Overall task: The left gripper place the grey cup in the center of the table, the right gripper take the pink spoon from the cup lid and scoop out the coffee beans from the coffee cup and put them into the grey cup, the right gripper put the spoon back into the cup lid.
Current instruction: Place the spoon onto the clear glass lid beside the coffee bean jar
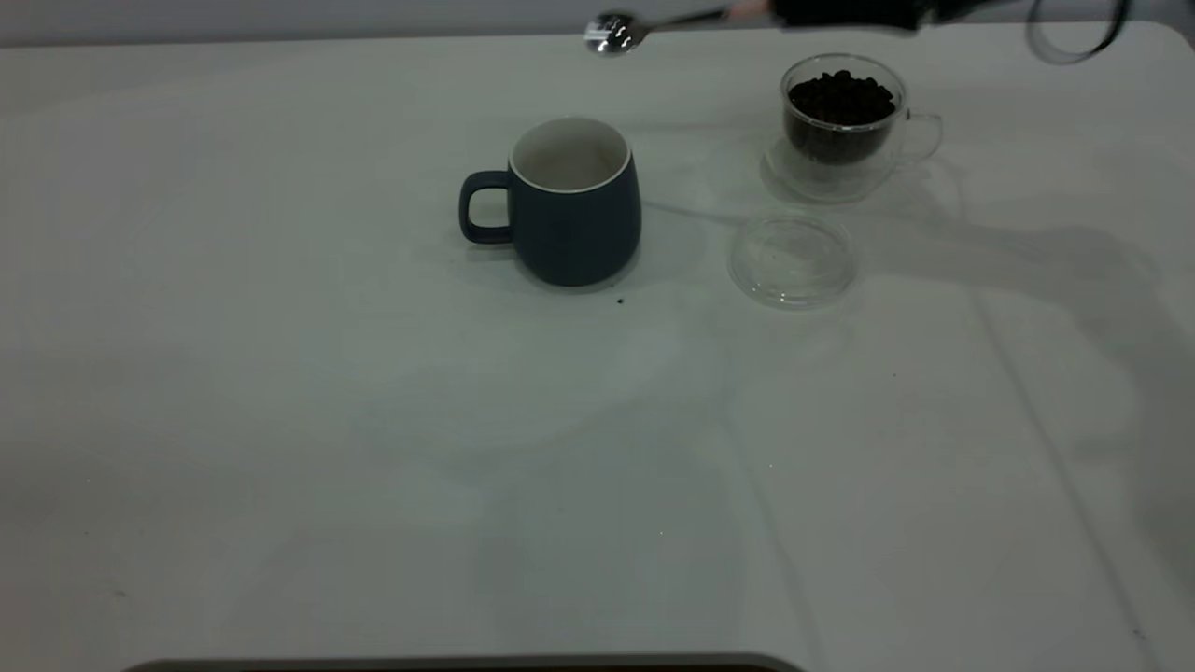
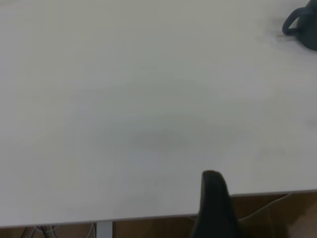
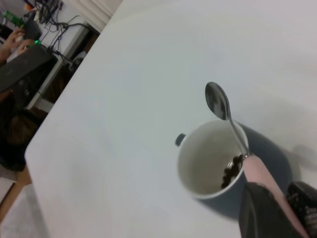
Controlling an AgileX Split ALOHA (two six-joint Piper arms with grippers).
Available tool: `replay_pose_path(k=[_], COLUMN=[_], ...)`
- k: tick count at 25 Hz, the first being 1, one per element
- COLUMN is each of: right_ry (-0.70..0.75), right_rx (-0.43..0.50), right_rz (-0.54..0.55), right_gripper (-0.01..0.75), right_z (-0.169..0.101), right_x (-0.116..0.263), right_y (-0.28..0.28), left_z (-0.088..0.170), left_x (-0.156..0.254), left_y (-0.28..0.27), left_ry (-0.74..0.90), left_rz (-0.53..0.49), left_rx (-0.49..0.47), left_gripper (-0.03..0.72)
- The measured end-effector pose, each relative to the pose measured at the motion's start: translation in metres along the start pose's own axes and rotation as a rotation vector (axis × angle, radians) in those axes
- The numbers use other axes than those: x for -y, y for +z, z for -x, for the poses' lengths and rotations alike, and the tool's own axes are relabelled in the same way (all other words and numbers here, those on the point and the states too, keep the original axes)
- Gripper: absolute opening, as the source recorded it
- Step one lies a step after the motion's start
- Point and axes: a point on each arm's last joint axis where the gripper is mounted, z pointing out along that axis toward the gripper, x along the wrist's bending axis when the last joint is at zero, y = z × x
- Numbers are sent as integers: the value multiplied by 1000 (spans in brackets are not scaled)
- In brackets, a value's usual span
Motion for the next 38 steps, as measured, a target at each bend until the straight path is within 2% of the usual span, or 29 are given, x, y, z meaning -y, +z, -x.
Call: replay_pose_path(k=[2,6,13,20,27,38], right_ry=[99,342,658,766,808,797], right_rx=[35,134,231,240,217,200], right_rz=[-10,18,31,34,14,-4], right_gripper=[109,109,109,109,109,107], right_z=[-10,-12,0,33,63,78], right_x=[-3,20,91,108,116,112], right_y=[-26,-67,-88,-70,-49,-21], left_z=[0,0,0,0,0,0], left_x=[0,0,0,0,0,0], left_y=[0,0,0,0,0,0], left_ry=[0,0,2,2,2,1], left_rz=[0,0,0,0,0,0], left_rx=[0,0,0,0,0,0], left_gripper=[567,567,567,567,567,567])
